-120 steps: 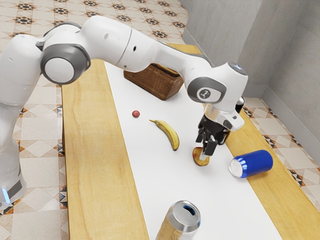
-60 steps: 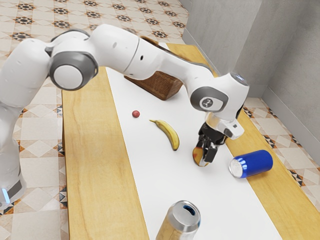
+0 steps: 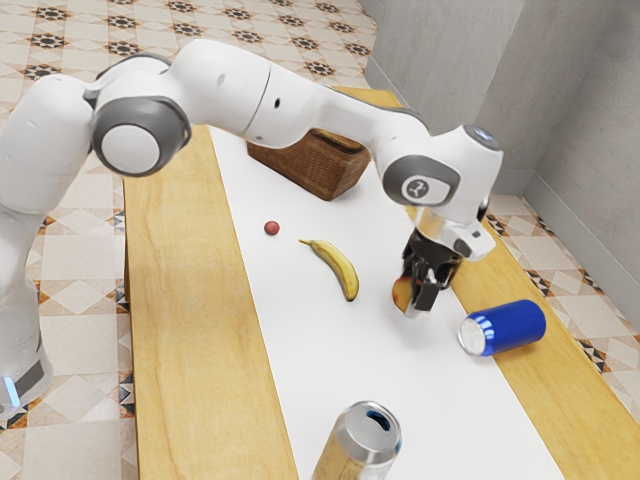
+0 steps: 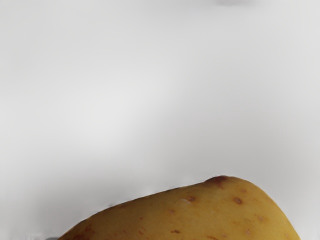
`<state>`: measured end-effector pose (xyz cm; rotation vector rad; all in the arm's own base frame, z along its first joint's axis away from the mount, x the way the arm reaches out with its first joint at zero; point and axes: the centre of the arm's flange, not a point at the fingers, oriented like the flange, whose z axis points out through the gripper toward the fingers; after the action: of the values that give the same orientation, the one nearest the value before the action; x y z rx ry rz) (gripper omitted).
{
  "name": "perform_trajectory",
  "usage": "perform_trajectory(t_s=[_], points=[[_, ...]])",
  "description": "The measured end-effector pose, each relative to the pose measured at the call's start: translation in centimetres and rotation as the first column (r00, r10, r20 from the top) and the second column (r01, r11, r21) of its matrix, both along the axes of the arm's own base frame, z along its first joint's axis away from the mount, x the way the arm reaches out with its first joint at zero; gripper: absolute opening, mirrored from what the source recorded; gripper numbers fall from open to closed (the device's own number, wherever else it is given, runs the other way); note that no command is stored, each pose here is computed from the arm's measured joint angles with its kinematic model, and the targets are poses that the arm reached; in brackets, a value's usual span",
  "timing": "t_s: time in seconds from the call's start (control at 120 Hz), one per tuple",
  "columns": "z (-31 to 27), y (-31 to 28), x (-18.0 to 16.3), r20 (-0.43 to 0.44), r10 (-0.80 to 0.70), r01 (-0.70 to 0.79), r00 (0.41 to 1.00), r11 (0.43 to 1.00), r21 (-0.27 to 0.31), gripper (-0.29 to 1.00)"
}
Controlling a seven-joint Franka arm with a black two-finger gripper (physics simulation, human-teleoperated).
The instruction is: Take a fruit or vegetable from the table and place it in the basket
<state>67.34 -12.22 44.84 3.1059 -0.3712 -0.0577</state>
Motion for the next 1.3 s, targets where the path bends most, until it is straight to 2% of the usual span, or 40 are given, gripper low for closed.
perform_trajectory(t_s=[0.25, 0.375, 0.475, 0.642, 0.808, 1.017, 1.1, 1.3], points=[[10.7, 4.8, -1.0, 0.1, 0.065, -0.064, 0.993, 0.998, -0.013, 0.48], [16.6, 12.2, -2.0, 0.155, 0.173, -0.172, 0.973, 0.985, -0.022, 0.49], [19.2, 19.8, -3.0, 0.178, 0.285, -0.285, 0.942, 0.958, -0.027, 0.5], [18.2, 34.1, -5.9, 0.151, 0.489, -0.491, 0.859, 0.871, -0.024, 0.49], [13.3, 42.1, -6.5, 0.107, 0.585, -0.587, 0.804, 0.809, -0.018, 0.48], [12.7, 44.6, -6.1, 0.146, 0.604, -0.607, 0.784, 0.794, -0.023, 0.48], [12.8, 44.5, -5.9, 0.154, 0.601, -0.604, 0.784, 0.796, -0.03, 0.6], [13.2, 44.0, -5.8, 0.164, 0.598, -0.601, 0.784, 0.798, -0.038, 0.67]])
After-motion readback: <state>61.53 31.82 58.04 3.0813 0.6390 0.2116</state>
